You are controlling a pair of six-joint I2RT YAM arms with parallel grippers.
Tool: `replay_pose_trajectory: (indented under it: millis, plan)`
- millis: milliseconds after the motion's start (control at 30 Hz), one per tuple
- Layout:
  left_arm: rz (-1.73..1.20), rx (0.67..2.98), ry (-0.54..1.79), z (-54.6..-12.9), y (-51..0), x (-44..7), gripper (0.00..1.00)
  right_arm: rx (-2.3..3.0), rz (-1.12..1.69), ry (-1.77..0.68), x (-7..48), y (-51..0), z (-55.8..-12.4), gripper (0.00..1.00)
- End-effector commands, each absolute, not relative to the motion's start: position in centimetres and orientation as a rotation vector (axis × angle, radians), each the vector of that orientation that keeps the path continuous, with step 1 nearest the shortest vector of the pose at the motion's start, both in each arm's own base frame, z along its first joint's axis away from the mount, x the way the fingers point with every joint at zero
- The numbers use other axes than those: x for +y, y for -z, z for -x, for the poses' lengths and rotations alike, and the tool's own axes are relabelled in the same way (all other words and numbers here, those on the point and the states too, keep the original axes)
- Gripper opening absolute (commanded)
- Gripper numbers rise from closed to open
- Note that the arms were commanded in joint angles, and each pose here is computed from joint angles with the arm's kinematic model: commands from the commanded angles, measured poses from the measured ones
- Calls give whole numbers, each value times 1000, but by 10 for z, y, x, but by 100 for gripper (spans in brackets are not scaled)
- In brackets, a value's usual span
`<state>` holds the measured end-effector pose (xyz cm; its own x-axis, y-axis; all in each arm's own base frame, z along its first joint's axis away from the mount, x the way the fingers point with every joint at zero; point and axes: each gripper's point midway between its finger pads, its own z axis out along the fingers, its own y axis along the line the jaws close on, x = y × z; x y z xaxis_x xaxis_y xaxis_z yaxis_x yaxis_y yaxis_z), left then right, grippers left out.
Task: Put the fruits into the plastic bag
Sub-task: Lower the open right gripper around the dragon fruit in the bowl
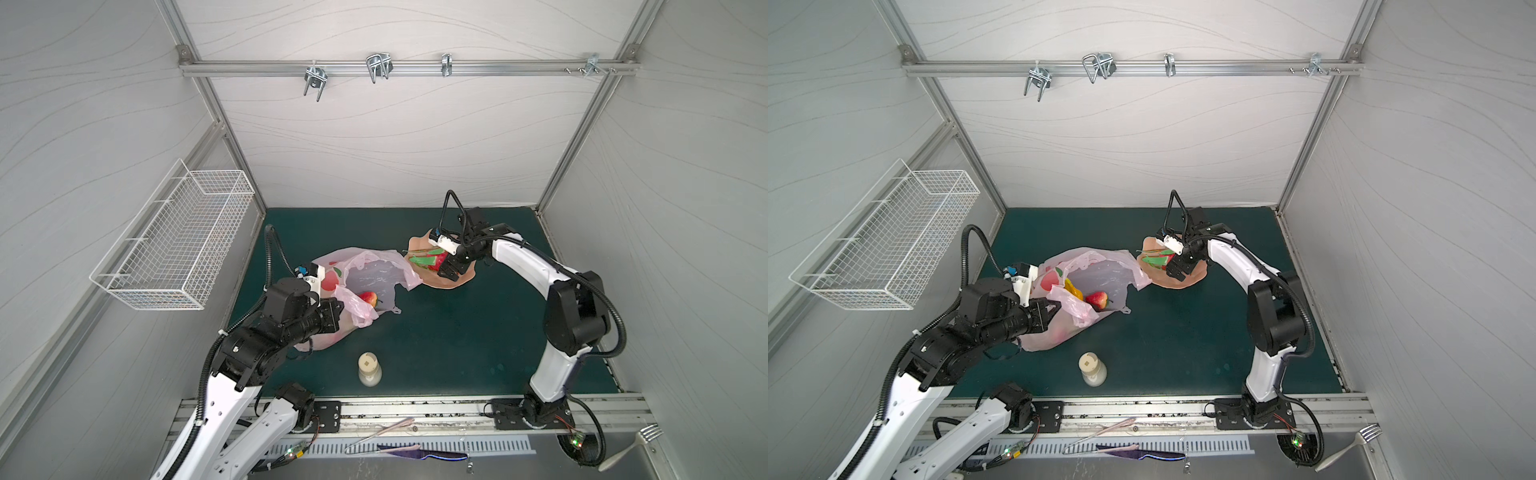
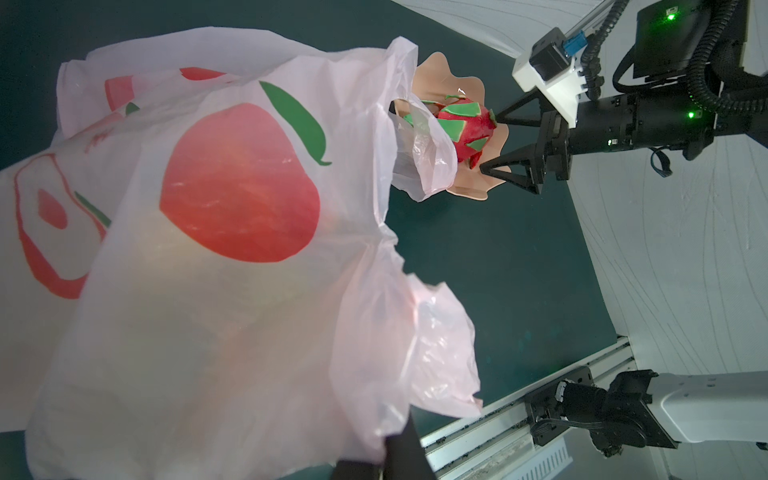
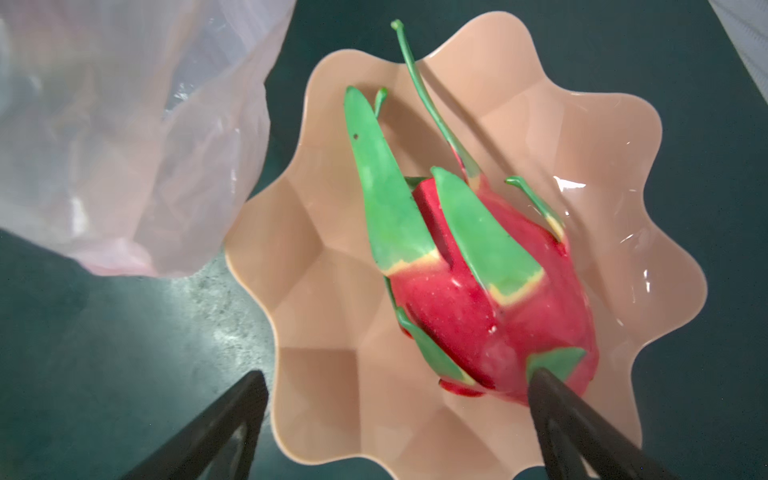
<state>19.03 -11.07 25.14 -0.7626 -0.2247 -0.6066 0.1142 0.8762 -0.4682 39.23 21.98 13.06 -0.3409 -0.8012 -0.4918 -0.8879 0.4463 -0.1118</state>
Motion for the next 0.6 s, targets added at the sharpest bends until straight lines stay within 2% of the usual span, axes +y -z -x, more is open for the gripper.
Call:
replay_pose_trajectory:
  millis: [0, 233, 567]
  plan:
    - [74, 2315, 662, -198, -258, -115, 0, 2154, 1528, -223, 223, -123, -401, 99]
    - [72, 2333, 659, -202, -255, -117, 0, 2153, 1558, -154, 226, -105, -421, 99]
    - [70, 2342, 670, -209, -251, -123, 0, 2009, 1559, -86, 233, -147, -423, 99]
